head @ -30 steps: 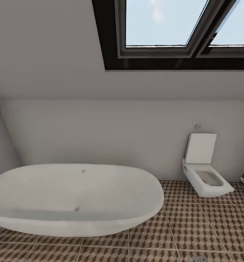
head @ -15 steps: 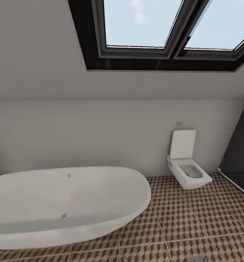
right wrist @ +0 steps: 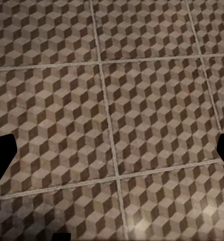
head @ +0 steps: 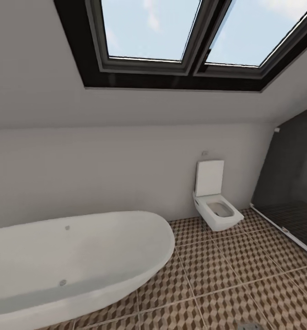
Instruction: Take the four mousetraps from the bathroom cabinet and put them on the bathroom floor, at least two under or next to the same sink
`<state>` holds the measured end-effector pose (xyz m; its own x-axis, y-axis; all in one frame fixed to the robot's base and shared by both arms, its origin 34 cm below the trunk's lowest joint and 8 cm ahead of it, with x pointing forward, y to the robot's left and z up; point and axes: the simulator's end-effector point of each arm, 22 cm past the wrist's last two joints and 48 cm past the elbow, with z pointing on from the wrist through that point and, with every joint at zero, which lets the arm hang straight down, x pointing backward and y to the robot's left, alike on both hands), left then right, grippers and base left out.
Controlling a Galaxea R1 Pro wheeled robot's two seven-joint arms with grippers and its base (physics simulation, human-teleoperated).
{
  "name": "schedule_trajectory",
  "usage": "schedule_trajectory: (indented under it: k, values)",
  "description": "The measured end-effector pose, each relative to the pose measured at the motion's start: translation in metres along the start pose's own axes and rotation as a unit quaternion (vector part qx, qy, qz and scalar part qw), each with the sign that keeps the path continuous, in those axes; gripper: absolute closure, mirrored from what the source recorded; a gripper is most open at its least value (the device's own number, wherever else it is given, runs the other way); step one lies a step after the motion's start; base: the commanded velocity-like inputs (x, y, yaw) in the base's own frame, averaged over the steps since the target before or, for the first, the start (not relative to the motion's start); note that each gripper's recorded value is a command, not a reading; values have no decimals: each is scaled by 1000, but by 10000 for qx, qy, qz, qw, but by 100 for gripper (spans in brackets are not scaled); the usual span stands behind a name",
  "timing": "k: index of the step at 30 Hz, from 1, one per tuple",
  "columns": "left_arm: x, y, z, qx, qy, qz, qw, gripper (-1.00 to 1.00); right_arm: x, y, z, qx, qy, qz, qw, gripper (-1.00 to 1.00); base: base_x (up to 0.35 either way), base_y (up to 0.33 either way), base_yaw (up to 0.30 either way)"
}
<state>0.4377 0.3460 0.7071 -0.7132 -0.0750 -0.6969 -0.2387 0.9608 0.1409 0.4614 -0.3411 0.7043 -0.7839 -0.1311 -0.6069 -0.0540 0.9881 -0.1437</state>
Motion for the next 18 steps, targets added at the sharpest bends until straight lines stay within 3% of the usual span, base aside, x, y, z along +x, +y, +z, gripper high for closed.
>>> schedule_trajectory:
  k: [18]
  values:
    - [0,0,0,1,0,0,10000,-100,0,0,0,1,0,0,10000,-100,0,0,-267]
